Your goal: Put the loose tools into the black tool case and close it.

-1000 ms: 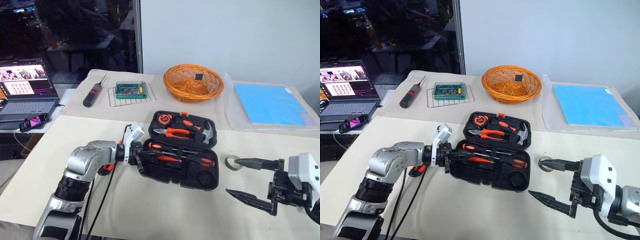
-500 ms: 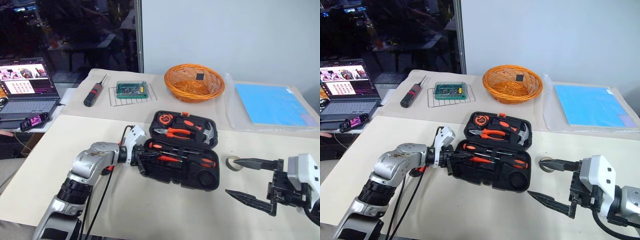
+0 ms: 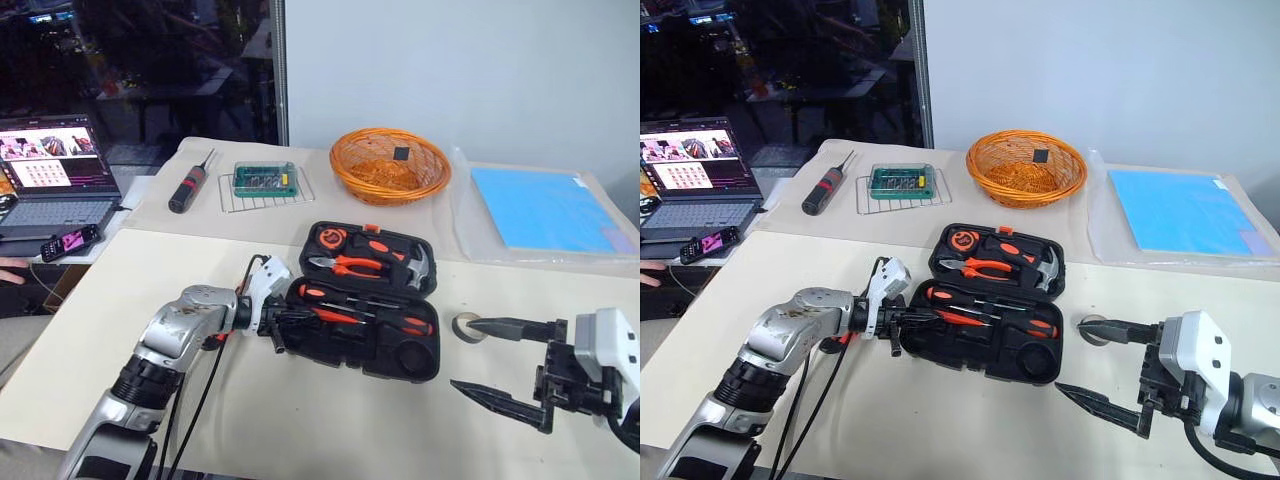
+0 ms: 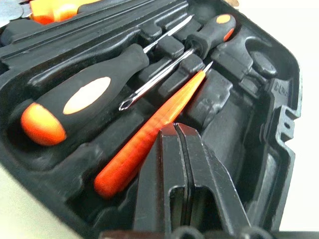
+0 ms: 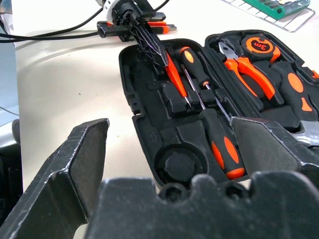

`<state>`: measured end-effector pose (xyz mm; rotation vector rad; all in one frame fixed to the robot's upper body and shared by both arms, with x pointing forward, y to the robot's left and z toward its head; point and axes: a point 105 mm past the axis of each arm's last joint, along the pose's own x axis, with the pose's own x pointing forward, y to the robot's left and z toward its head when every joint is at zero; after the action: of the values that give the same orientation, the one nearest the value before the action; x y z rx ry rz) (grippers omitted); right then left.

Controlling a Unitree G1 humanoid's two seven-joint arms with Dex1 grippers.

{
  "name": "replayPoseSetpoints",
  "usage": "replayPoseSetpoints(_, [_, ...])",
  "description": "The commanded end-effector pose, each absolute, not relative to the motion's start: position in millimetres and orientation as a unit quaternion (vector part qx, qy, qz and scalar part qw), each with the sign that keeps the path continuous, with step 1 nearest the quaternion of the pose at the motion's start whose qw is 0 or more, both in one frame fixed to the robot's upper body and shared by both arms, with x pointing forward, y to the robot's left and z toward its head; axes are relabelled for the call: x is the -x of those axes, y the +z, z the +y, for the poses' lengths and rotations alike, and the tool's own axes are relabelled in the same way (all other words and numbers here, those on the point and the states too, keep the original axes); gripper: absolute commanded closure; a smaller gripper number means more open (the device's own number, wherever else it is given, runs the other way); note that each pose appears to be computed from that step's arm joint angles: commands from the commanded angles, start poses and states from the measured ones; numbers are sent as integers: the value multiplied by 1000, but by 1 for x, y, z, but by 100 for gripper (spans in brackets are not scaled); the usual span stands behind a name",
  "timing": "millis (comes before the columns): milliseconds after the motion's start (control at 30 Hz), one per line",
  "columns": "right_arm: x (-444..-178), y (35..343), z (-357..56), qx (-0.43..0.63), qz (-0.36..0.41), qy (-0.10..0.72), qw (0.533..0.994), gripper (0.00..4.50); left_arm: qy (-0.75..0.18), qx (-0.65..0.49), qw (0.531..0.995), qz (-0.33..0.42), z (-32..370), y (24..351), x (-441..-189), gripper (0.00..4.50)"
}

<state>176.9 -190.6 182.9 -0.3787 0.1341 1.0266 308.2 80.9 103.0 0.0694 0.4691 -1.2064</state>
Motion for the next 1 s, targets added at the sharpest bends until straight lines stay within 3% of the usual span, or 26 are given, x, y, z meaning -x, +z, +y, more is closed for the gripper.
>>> replayPoseSetpoints(33, [-174, 190, -188, 186, 50, 489, 851, 0, -547, -20, 809, 214, 82, 110, -316, 445])
replayPoseSetpoints(433, [-174, 189, -188, 186, 52, 489, 851, 0, -517, 8, 824, 233, 80, 111, -325, 445])
replayPoseSetpoints(767, [-174, 188, -188, 186, 52, 490, 850, 0, -516, -71, 820, 239, 78, 94, -322, 445])
replayPoseSetpoints(900, [-174, 188, -186, 184, 48, 492, 849, 0, -524, -1, 843, 123, 79, 140, -326, 445])
replayPoseSetpoints(1000, [-176, 188, -185, 180, 45, 498, 847, 0, -460, 25, 885, 66, 116, 169, -325, 376])
